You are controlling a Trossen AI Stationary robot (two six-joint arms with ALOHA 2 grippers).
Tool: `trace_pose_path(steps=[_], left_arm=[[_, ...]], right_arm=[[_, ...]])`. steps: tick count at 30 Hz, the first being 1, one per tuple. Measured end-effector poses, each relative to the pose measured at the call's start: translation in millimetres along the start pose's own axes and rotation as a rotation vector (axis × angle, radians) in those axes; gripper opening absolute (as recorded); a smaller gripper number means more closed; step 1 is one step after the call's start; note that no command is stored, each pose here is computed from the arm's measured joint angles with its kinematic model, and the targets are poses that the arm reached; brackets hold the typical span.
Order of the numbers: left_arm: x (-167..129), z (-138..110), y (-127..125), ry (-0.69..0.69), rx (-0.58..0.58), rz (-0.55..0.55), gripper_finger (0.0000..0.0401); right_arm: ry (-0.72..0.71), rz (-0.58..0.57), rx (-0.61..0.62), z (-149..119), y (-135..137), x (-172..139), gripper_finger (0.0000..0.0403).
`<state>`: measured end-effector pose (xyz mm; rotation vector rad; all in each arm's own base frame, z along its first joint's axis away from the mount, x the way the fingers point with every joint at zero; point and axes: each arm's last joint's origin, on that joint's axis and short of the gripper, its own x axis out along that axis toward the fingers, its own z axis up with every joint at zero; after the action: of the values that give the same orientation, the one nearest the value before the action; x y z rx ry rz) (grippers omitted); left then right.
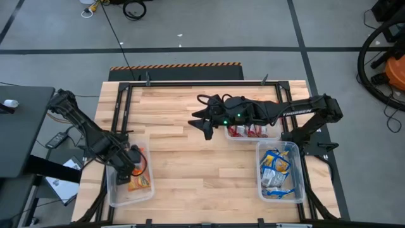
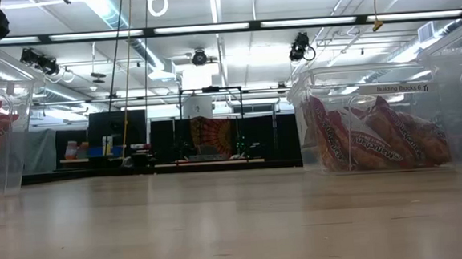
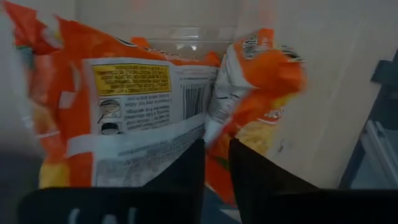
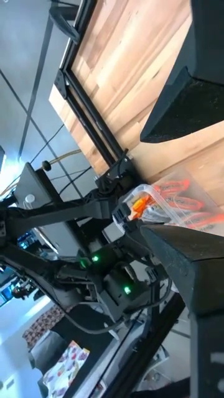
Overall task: Sort Maruchan noodles
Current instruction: Put the orange noodle pack into the left container
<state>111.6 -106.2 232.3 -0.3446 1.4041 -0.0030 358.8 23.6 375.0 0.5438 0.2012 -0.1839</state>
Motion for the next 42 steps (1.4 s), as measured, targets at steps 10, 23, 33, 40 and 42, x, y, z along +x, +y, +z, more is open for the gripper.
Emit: trace_pose_path(steps=[10,23,33,40,42], left_arm=[[-63.3,15.3,-11.0,-0.076,-0.040,-0.063,0.0118],[-128.9,80.0,-28.6,-0.855,-0.049,-0.251,0.0119],[-170.3,122.1,-3.5,-1.285,-0.070,-0.306,0.0119],[-170.3,128.6,12.5,-1.277,-0.104,-0.252,0.0119],[-168.5,128.9,15.3,-1.261,-0.106,-0.227,0.0119]], right_arm=[[0.030,-0.066,0.003,23.7,-39.9,-3.2,0.0233],[0.220,-1.045,0.181,35.7,-140.5,-105.4,0.0231],[0.421,-1.384,0.462,22.1,-246.8,-100.7,0.0231],[0.579,-1.496,0.596,-5.6,-299.7,-70.7,0.0231],[0.629,-1.514,0.623,-14.0,-309.2,-64.8,0.0231]])
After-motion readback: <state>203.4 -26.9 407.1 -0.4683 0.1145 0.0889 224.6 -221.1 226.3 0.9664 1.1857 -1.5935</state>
